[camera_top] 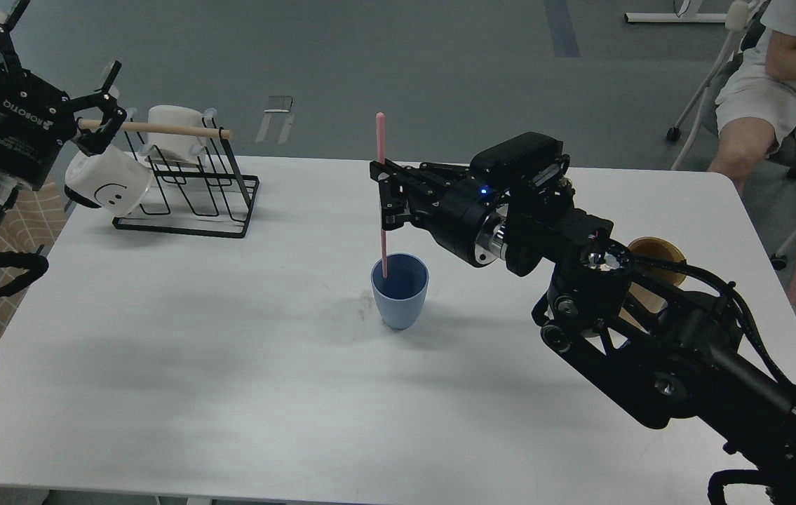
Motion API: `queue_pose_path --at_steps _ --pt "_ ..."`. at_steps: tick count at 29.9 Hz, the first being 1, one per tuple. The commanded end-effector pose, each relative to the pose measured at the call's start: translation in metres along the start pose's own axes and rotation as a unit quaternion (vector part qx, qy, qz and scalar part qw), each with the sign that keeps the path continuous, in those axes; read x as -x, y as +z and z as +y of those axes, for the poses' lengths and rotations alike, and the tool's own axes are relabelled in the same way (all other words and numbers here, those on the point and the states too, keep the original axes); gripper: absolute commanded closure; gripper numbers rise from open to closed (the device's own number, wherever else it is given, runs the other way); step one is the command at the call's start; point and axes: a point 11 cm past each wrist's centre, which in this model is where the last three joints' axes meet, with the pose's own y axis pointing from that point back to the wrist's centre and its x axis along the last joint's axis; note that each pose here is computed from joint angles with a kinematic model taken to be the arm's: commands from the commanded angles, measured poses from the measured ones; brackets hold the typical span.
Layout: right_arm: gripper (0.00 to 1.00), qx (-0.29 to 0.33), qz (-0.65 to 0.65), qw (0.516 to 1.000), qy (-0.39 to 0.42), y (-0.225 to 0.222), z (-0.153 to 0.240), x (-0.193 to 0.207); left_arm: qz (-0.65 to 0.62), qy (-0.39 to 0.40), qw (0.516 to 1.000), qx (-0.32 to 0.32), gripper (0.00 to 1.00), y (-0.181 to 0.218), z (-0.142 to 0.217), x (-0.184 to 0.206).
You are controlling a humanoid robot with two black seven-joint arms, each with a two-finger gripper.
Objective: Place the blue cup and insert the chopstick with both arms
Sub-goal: 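Carry the pink chopstick over the blue cup and lower it inside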
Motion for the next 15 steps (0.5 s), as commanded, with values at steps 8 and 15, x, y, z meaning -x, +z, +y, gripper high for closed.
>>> queue_pose_path --at_steps 8,15 --pt "0.82 0.008 -0.014 1.0 -0.019 0.004 0.003 0.022 0.0 0.001 1.0 -0.001 0.03 -0.001 0.001 -0.001" --pt "0.69 0.01 -0.019 1.0 -0.022 0.005 0.004 0.026 0.001 0.001 1.0 0.0 0.03 -0.001 0.001 -0.001"
